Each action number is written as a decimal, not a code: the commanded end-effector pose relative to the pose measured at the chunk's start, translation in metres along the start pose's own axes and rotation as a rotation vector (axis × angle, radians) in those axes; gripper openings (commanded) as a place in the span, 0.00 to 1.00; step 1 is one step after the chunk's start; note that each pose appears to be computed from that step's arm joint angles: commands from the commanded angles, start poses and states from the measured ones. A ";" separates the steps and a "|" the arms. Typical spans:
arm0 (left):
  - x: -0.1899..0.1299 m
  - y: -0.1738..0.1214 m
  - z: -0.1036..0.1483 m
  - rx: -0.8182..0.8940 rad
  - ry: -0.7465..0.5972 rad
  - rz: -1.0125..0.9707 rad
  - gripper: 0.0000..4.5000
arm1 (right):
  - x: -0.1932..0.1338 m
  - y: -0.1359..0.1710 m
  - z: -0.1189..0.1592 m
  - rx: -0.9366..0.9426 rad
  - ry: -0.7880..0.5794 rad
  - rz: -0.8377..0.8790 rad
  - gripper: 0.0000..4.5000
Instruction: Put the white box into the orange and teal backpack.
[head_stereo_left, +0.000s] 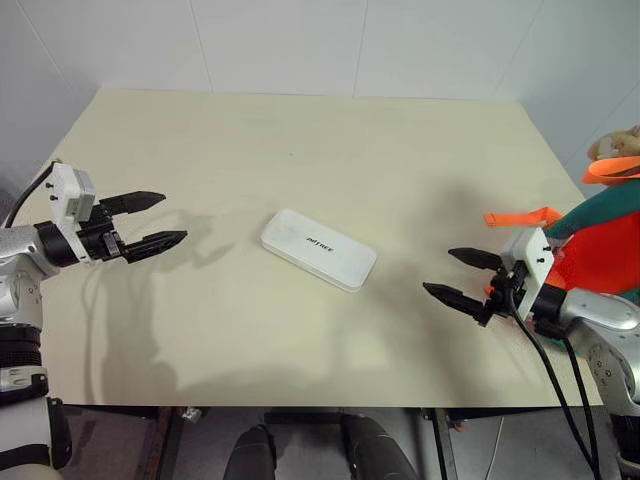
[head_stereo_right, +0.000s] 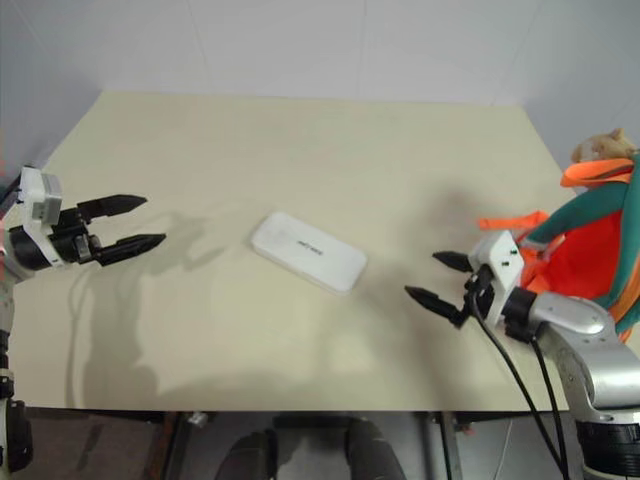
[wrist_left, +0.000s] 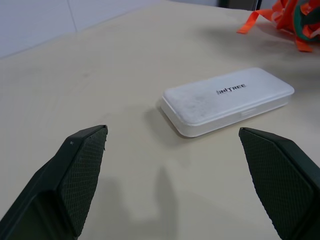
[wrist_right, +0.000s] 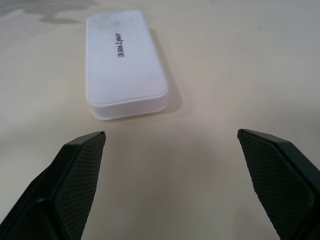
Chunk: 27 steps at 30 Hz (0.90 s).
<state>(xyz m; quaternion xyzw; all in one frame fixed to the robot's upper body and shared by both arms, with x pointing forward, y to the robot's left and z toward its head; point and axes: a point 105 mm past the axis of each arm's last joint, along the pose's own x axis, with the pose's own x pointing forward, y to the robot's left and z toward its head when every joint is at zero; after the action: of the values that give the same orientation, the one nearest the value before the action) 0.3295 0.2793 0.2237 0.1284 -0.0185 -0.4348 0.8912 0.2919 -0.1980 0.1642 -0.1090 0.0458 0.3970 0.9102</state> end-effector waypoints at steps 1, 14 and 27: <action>-0.003 0.003 0.017 0.059 -0.027 0.009 1.00 | 0.004 0.001 0.019 -0.035 -0.072 -0.008 0.99; 0.030 0.007 0.006 0.061 -0.074 0.034 0.80 | 0.035 0.008 0.009 -0.049 -0.039 -0.066 0.86; 0.090 0.018 -0.009 0.066 -0.021 -0.004 0.00 | 0.058 0.007 -0.004 -0.125 0.010 -0.243 0.00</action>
<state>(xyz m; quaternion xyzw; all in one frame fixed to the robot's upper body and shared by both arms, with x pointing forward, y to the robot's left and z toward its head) 0.3973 0.2236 0.2086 0.1377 -0.0403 -0.4382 0.8874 0.3254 -0.1549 0.1386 -0.1568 0.0340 0.2967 0.9414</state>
